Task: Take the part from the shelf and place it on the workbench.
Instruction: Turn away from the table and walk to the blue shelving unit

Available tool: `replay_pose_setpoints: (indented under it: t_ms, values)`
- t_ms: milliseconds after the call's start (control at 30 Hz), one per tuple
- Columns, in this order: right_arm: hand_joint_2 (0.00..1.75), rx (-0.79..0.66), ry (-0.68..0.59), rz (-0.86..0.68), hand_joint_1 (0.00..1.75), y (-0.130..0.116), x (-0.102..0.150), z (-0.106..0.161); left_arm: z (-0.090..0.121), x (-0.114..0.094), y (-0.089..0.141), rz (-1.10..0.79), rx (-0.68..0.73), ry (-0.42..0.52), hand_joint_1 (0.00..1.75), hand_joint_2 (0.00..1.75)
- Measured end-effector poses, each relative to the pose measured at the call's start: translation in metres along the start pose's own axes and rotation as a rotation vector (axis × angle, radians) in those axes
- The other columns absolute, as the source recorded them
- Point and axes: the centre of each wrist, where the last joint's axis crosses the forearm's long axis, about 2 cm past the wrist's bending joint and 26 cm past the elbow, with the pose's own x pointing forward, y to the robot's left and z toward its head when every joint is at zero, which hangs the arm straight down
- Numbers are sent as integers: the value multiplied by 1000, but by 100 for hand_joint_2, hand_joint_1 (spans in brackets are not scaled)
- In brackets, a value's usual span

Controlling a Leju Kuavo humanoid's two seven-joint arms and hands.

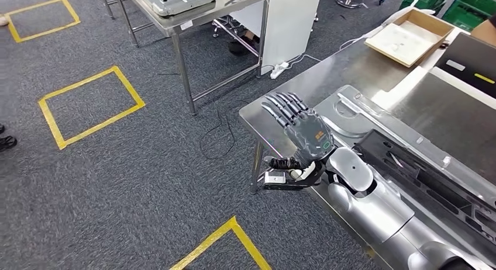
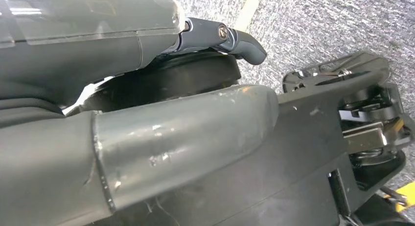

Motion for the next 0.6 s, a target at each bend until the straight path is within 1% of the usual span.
replay_pose_setpoints:
  t_ms: [267, 600]
  values:
    - [0, 3, -1, 1, 0, 0, 0, 1, 0, 3, -2, -7, -11, -5, 0, 0]
    - [0, 3, -6, 0, 0, 0, 1, -1, 0, 2, 3, -15, 0, 1, 0, 0]
